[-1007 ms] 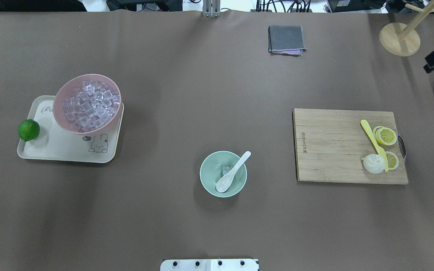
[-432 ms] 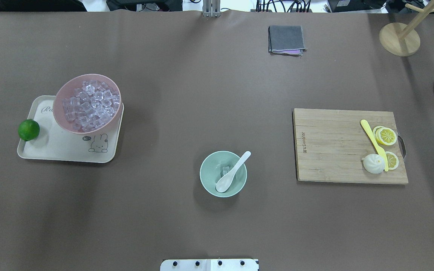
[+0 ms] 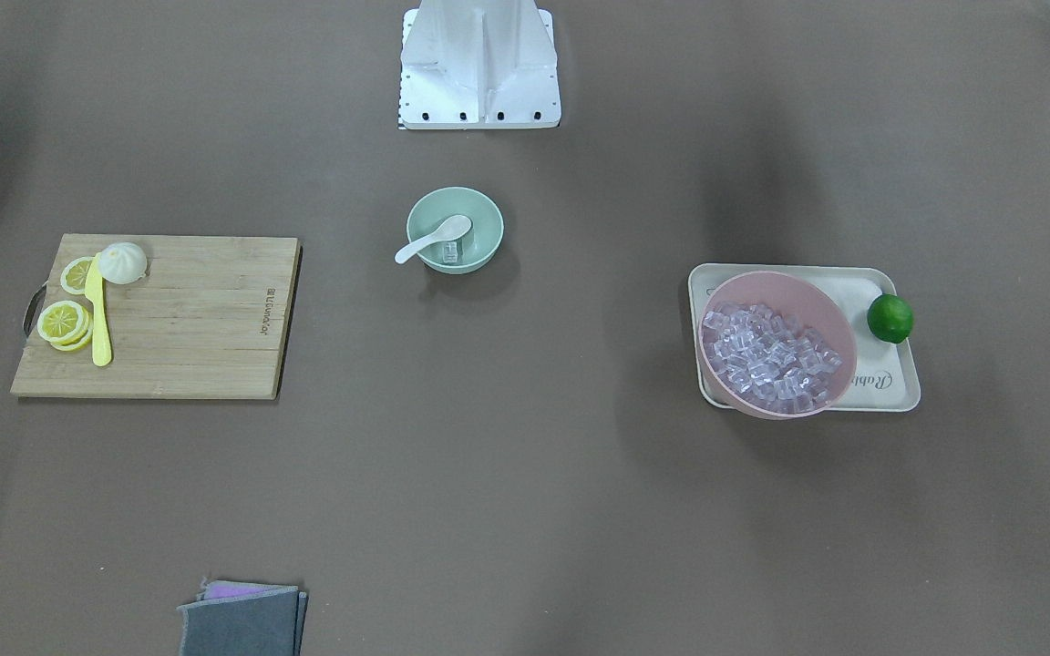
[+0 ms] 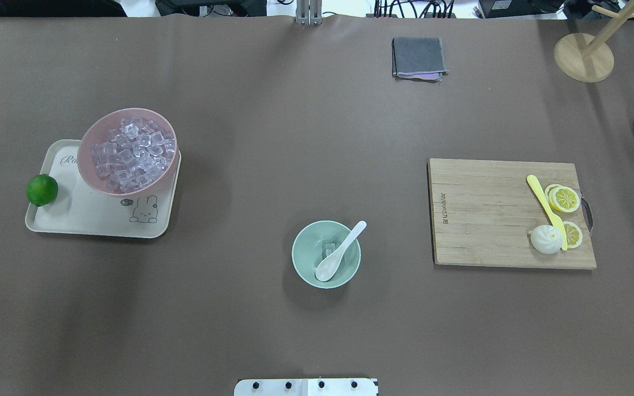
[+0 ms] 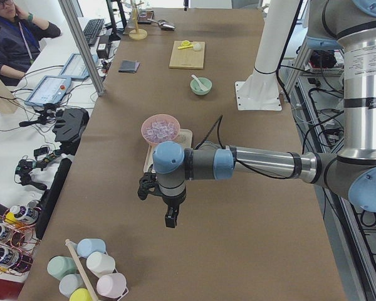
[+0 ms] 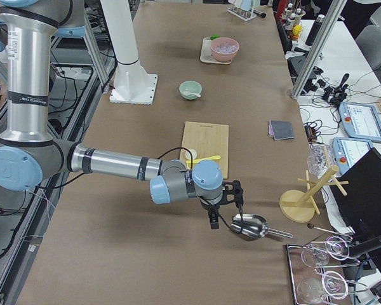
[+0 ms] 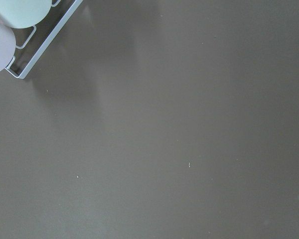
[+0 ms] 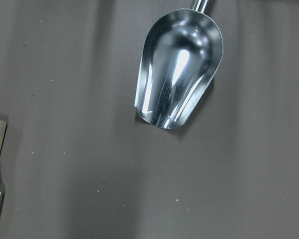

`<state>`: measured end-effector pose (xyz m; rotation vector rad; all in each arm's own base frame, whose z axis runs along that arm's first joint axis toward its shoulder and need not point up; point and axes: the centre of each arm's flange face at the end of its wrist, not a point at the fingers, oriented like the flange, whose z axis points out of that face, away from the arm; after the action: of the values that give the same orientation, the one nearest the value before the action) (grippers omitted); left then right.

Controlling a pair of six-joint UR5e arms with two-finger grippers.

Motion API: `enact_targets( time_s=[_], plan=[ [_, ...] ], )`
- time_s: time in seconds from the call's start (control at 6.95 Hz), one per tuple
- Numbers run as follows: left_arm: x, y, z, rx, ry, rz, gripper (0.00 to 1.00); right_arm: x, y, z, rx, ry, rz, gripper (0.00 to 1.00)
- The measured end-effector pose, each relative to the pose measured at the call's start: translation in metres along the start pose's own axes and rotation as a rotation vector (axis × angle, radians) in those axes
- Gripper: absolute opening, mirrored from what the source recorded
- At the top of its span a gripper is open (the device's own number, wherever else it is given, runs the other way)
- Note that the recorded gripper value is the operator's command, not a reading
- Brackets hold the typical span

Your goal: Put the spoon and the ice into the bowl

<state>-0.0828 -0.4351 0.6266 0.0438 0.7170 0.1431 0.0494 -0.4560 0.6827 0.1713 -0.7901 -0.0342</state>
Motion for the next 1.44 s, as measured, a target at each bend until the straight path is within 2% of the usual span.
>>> enact_targets(
  time_s=[0.14, 0.29, 0.58, 0.72, 1.15, 1.44],
  plan=[
    [0.0, 0.0, 0.0, 0.001, -0.001, 0.001, 0.98, 0.002, 0.003, -0.004, -0.022, 0.006, 0.032, 1.0],
    [0.0, -0.001, 0.0, 0.001, -0.001, 0.001, 0.98, -0.003, 0.002, -0.012, -0.045, 0.035, 0.047, 1.0],
    [-0.001, -0.001, 0.001, -0.001, -0.003, 0.0, 0.98, -0.015, -0.001, -0.044, -0.115, 0.128, 0.008, 1.0],
    [-0.001, 0.0, 0.001, -0.001, -0.003, 0.0, 0.98, -0.017, 0.005, -0.059, -0.153, 0.153, -0.017, 1.0],
    [0.001, -0.002, -0.002, 0.005, -0.005, 0.011, 0.98, -0.003, 0.026, -0.053, -0.215, 0.163, 0.0, 1.0],
    [0.002, -0.002, -0.003, 0.005, -0.01, 0.015, 0.98, 0.001, 0.028, -0.049, -0.224, 0.161, 0.002, 1.0]
  ],
)
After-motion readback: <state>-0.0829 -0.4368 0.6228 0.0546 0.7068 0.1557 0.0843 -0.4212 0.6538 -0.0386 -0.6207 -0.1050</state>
